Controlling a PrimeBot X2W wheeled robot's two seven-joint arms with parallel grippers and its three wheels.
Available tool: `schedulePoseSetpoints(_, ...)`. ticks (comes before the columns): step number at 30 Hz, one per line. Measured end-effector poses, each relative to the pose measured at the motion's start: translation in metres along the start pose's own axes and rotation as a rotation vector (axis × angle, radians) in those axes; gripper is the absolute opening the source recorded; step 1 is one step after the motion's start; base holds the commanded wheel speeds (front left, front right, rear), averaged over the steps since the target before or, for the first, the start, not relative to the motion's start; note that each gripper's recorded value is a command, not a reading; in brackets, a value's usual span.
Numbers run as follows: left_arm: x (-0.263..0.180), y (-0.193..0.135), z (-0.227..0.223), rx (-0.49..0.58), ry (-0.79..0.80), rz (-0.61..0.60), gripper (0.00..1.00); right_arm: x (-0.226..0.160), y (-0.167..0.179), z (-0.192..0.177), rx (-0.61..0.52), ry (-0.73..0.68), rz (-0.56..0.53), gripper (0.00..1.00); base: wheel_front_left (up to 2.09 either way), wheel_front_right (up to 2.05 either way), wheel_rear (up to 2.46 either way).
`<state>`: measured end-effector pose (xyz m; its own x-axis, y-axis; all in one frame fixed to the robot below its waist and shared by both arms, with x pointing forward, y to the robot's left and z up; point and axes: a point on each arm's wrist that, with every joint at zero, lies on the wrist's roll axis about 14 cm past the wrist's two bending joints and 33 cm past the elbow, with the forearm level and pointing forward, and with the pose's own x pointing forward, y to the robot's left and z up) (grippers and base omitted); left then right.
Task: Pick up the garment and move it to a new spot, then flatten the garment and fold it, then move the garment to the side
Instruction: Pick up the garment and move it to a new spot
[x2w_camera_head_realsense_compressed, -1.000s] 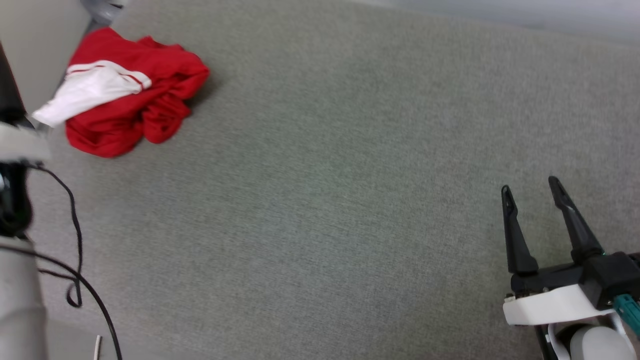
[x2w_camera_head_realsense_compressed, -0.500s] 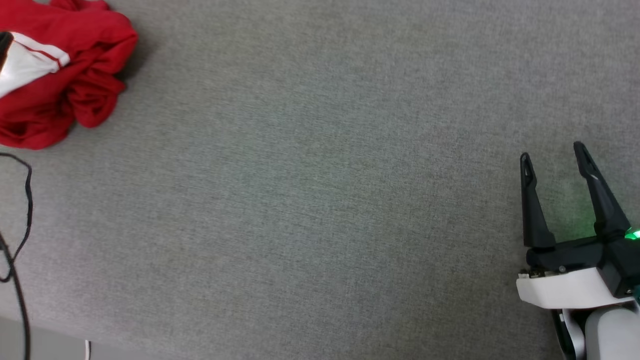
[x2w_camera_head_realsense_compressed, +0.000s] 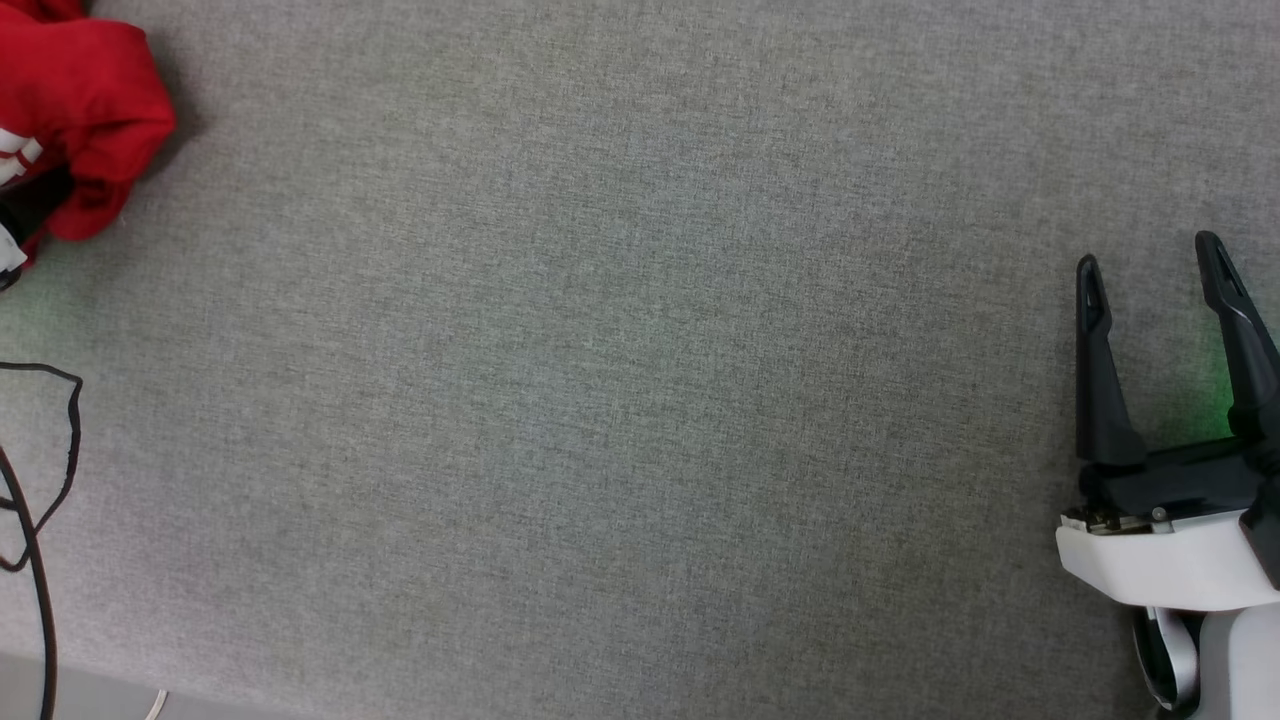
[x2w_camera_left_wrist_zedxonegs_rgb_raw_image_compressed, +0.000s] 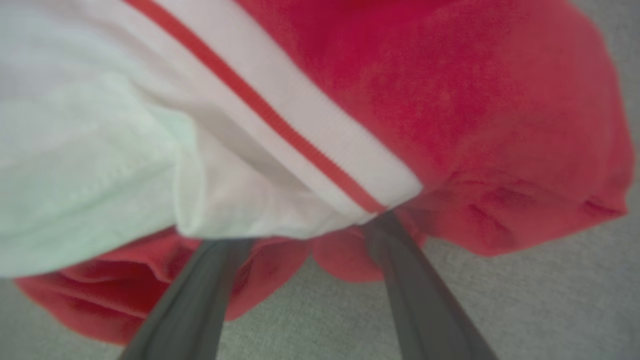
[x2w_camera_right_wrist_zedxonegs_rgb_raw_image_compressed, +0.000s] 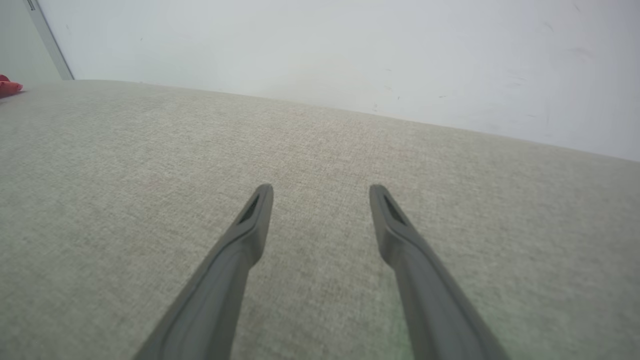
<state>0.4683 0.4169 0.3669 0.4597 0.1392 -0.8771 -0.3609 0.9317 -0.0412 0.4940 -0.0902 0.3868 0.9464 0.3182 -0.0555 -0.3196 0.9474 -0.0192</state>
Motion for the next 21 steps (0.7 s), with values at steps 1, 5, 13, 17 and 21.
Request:
schedulePoseSetpoints(1, 0.002, -0.001, -0.001, 0.007, 0.008, 0.003, 1.0, 0.0, 0.0, -0.001, 0.0, 0.001, 0.0, 1.0, 0.0, 0.0, 0.0)
schedulePoseSetpoints(5, 0.006, -0.003, -0.003, 0.035, 0.025, 0.01, 1.0, 0.001, -0.001, -0.001, 0.0, 0.001, -0.001, 1.0, 0.0, 0.0, 0.0)
schedulePoseSetpoints(13, -0.013, -0.004, 0.014, 0.122, -0.076, 0.018, 0.0, 0.0, 0.003, 0.011, -0.006, -0.018, 0.008, 1.0, 0.0, 0.0, 0.0)
schedulePoseSetpoints(17, -0.045, -0.006, 0.051, 0.215, -0.224, 0.025, 0.0, -0.004, 0.008, 0.025, -0.003, -0.035, 0.016, 1.0, 0.0, 0.0, 0.0)
schedulePoseSetpoints(21, -0.081, -0.024, 0.082, 0.314, -0.356, -0.003, 0.0, -0.011, 0.011, 0.045, -0.002, -0.068, 0.019, 1.0, 0.0, 0.0, 0.0)
